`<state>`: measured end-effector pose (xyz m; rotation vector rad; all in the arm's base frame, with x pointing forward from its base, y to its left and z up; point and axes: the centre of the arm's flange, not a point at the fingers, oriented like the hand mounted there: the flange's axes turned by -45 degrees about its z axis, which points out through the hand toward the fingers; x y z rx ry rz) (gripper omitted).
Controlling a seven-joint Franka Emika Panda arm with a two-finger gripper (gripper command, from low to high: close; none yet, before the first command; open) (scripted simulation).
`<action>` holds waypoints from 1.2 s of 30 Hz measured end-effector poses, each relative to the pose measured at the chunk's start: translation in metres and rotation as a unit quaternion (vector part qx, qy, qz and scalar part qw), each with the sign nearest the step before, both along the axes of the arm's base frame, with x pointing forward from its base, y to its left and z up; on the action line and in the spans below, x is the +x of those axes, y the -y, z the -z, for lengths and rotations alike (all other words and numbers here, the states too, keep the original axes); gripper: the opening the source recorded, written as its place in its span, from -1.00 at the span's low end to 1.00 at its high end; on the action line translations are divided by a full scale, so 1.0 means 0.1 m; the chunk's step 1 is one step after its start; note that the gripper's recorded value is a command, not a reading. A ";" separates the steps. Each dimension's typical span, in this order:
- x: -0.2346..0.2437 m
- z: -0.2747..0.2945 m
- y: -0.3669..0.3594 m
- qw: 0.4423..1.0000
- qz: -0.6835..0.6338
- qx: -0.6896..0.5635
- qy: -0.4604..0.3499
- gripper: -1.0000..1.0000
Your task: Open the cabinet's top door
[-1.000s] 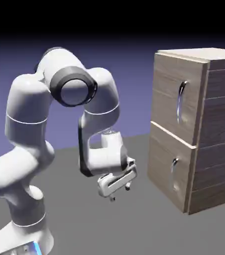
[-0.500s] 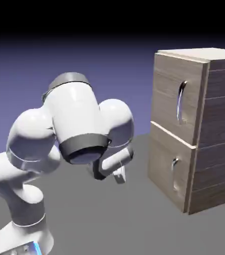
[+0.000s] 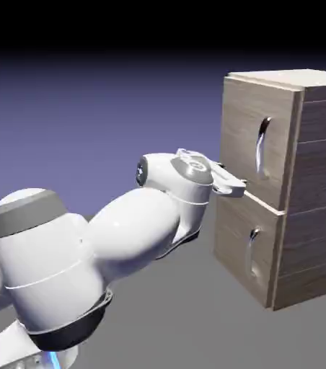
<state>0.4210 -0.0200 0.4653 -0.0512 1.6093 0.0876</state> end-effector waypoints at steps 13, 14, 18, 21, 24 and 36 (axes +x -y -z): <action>0.22 -0.09 -0.09 0.998 0.065 -0.012 0.020 -1.00; 0.16 -0.09 -0.14 0.997 0.078 -0.012 0.019 -1.00; -0.06 -0.09 -0.31 0.991 0.128 -0.013 0.019 -1.00; -0.21 -0.09 -0.45 0.986 0.165 -0.014 0.018 -1.00; -0.35 -0.09 -0.59 0.980 0.199 -0.014 0.018 -1.00; -0.76 -0.09 -1.23 0.944 0.330 -0.017 0.016 -1.00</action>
